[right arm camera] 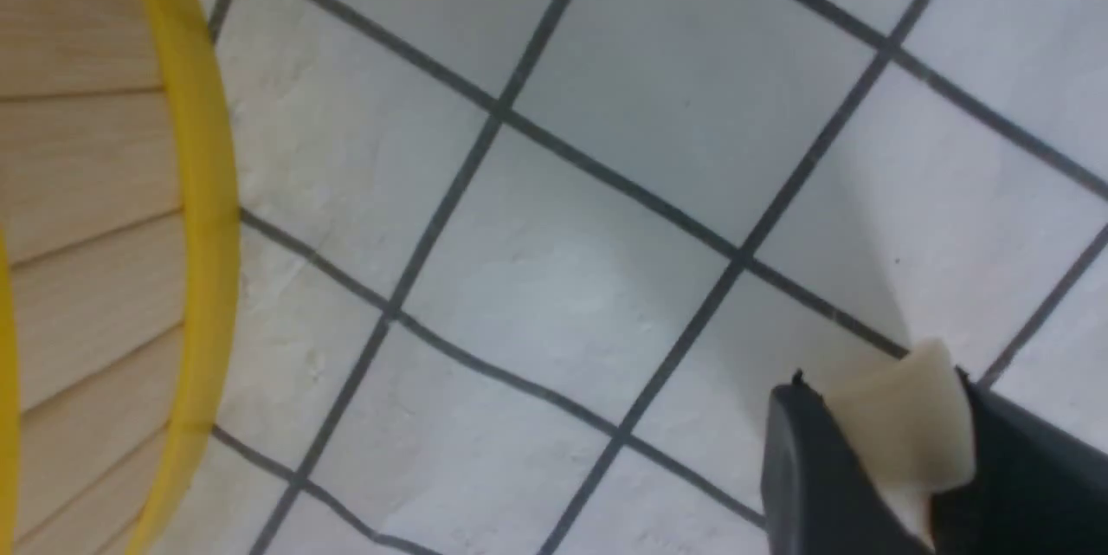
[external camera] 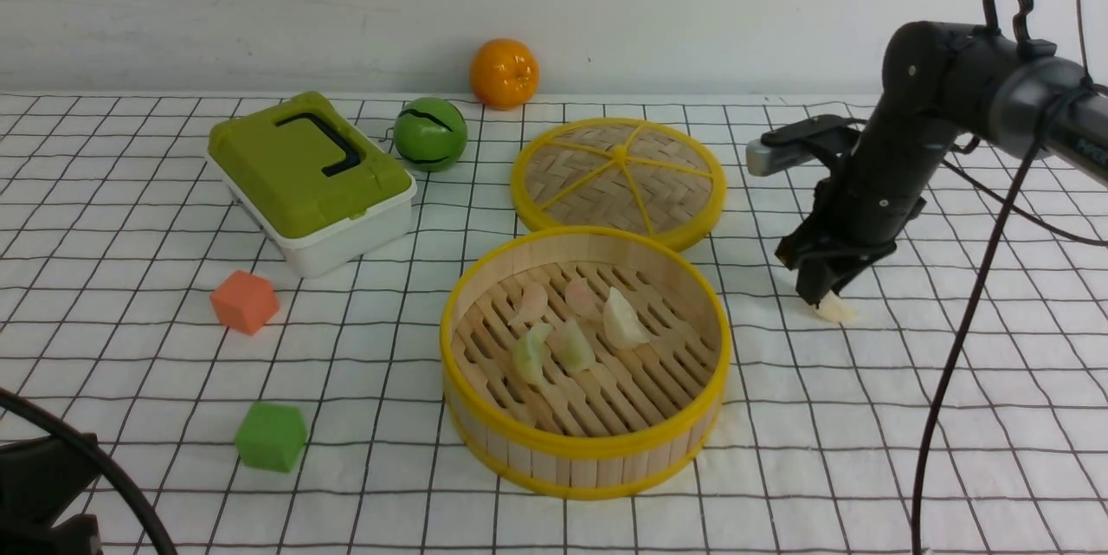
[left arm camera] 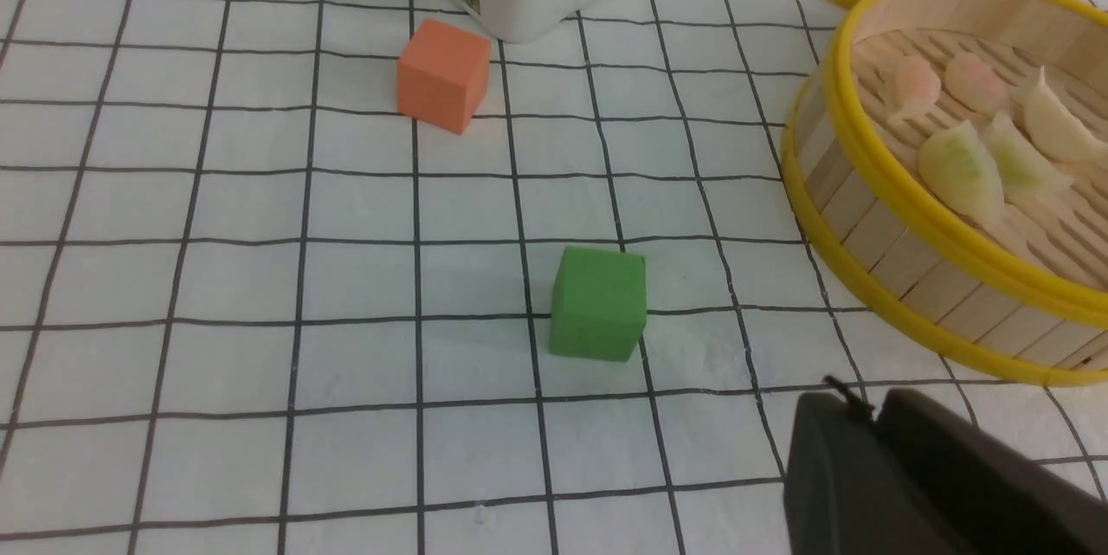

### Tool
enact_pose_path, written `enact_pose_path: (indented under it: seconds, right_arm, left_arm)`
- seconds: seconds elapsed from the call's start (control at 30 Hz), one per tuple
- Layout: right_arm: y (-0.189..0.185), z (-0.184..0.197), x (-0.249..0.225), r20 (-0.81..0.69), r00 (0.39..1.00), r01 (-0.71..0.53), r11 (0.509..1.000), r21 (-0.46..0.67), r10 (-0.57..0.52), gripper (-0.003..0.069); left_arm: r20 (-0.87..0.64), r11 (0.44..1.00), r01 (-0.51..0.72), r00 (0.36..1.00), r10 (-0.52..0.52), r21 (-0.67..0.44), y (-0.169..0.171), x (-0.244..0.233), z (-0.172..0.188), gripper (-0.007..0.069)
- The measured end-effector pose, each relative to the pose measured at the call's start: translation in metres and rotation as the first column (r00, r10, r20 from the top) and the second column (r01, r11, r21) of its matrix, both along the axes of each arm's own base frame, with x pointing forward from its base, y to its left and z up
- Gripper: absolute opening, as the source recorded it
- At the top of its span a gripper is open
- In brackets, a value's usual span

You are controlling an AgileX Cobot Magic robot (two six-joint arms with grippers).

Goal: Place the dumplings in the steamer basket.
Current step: Use the right arm to grab a dumpling, then use the right arm to put the dumpling into the steamer

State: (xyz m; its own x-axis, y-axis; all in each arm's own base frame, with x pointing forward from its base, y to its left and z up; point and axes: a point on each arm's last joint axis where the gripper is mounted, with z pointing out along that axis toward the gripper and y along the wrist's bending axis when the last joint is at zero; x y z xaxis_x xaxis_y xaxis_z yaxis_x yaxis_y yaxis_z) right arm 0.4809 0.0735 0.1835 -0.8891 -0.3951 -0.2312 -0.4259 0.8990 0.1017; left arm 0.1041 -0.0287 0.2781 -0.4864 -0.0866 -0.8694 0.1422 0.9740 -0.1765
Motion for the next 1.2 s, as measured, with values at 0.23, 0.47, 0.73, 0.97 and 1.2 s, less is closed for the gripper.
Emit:
enact_pose_path:
  seconds: [0.23,0.47,0.73,0.97,1.2]
  right_arm:
    - [0.003,0.013,-0.006,-0.043,0.997,0.069,0.996,0.048,-0.067,0.0161]
    - [0.018,0.064,-0.009,0.018,0.993,0.107,0.963,0.246,-0.115,0.0161]
    - [0.089,0.094,-0.035,0.031,0.999,-0.006,0.927,0.376,-0.006,0.0161]
    - [0.128,0.065,-0.046,-0.014,0.999,-0.037,0.975,0.217,0.041,0.0161]
    - [0.127,0.050,-0.042,-0.044,0.999,0.032,0.988,0.153,-0.025,0.0161]
  left_arm:
    - [-0.001,1.000,0.000,1.000,0.000,0.000,0.000,0.000,0.000,0.0057]
    - [0.000,1.000,0.000,1.000,0.000,0.001,0.000,0.000,0.000,0.0057]
    - [0.000,1.000,0.000,1.000,0.000,0.002,0.000,0.000,0.000,0.0057]
    - [-0.001,1.000,0.000,1.000,0.000,0.002,0.000,0.000,0.000,0.0062]
    - [-0.003,1.000,-0.001,1.000,0.001,0.003,0.000,0.000,0.000,0.0066]
